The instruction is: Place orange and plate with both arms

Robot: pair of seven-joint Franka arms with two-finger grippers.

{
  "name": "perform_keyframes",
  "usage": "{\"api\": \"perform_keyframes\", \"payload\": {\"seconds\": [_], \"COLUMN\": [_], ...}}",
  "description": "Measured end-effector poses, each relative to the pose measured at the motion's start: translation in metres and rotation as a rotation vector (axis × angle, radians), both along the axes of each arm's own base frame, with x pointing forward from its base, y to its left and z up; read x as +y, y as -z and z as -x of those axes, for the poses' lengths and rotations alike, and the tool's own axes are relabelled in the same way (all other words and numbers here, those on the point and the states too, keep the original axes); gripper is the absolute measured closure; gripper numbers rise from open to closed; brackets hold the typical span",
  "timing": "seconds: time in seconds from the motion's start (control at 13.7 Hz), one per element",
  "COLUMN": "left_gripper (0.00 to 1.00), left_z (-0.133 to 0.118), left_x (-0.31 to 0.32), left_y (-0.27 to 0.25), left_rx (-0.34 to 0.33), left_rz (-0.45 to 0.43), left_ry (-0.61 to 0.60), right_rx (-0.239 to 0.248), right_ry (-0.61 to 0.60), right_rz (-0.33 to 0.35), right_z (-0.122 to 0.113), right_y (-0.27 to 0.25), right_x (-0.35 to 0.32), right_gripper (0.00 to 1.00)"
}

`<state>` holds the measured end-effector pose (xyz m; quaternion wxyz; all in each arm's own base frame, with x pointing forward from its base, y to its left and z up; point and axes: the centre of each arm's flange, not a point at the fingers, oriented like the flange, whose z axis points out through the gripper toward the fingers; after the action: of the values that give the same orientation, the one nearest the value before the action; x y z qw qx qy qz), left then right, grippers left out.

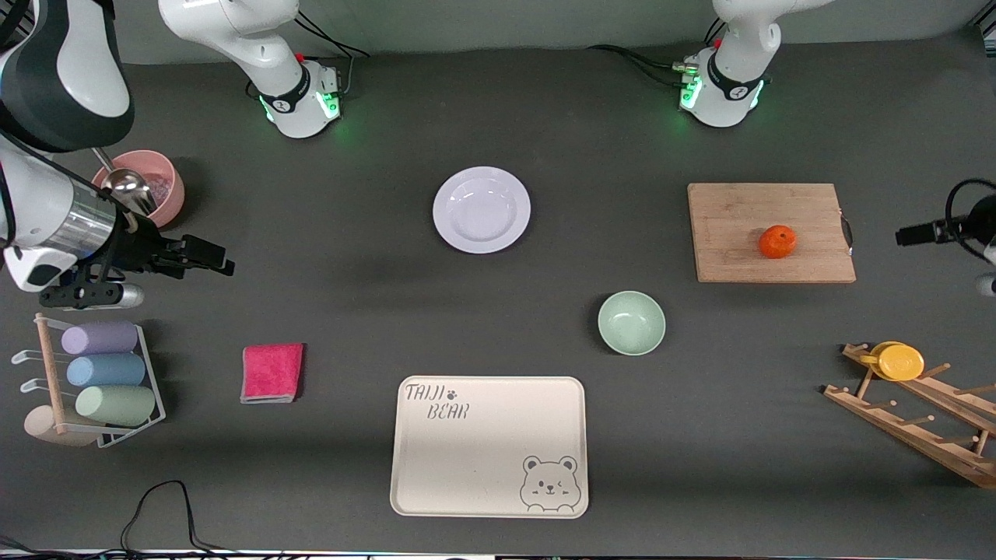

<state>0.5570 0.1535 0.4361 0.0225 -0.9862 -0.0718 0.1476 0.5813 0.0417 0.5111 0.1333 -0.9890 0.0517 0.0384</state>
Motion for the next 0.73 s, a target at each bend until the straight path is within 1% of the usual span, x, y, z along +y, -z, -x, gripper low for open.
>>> {"api": "perform_keyframes", "payload": {"seconds": [0.15, 0.29, 0.44, 0.51, 0.66, 0.73], "left_gripper": [0.0, 0.01, 0.01, 0.01, 0.01, 0.01], "left_z": [0.013, 0.024, 0.032, 0.036, 0.047, 0.051], "left_x": [0.009, 0.002, -0.01, -0.018, -0.033, -0.038], "left_y": [0.042, 0.06, 0.073, 0.082, 0.099, 0.106], "left_rx": [0.014, 0.004, -0.045, -0.063, -0.061, -0.052], "left_rz": [0.032, 0.064, 0.061, 0.054, 0.05, 0.05], "left_ry": [-0.032, -0.047, -0.048, -0.05, -0.049, -0.047], "right_rx": [0.038, 0.07, 0.099, 0.108, 0.126, 0.141], "right_ry": [0.048, 0.073, 0.099, 0.114, 0.148, 0.167], "right_rz": [-0.068, -0.113, -0.165, -0.177, -0.196, -0.221], "right_z": [-0.001, -0.002, -0.007, -0.011, -0.019, -0.022], "right_y": [0.017, 0.034, 0.054, 0.066, 0.091, 0.102], "right_x": [-0.008, -0.008, -0.002, -0.001, -0.003, -0.002], "right_gripper": [0.0, 0.0, 0.0, 0.0, 0.0, 0.0]}}
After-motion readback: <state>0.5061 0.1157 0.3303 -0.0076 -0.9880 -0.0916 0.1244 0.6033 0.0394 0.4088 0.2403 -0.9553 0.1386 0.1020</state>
